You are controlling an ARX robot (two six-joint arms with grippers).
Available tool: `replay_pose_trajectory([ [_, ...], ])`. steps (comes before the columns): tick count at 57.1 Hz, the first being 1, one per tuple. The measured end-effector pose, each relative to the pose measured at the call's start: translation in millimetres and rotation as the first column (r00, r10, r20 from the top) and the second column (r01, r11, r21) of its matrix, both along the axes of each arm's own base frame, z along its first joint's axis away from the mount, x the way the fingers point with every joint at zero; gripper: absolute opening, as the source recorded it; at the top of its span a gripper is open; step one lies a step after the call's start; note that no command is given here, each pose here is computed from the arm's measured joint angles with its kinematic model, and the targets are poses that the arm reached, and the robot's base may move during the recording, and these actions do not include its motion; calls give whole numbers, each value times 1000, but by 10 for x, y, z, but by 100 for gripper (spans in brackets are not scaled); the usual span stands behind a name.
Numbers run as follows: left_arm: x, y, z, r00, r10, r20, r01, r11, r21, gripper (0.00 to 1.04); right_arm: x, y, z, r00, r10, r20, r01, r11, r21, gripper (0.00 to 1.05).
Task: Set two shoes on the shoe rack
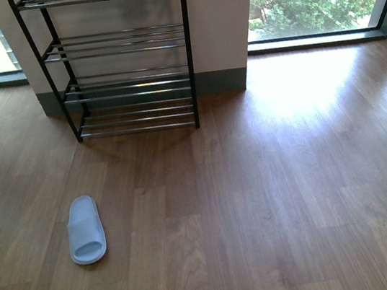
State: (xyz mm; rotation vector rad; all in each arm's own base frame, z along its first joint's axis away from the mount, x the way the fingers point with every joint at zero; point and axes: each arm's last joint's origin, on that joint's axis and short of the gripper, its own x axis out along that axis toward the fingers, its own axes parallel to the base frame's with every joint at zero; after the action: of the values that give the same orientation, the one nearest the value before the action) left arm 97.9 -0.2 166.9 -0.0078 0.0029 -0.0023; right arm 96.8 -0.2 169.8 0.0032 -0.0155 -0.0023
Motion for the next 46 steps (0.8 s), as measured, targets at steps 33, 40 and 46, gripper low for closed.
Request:
replay_pose_trajectory([
  [33, 0, 1, 0, 1000, 3, 0, -3, 1000, 0, 95, 0, 0, 0, 1000, 2, 0, -2, 1000, 0, 96],
  [40, 0, 1, 0, 1000, 2, 0, -2, 1000, 0, 95, 0, 0, 0, 1000, 2, 0, -2, 1000, 0, 96],
  [46, 0, 1, 0, 1000, 2, 0, -2, 1000, 0, 95, 1, 0, -1, 1000, 2, -2, -2, 1000, 0, 96],
])
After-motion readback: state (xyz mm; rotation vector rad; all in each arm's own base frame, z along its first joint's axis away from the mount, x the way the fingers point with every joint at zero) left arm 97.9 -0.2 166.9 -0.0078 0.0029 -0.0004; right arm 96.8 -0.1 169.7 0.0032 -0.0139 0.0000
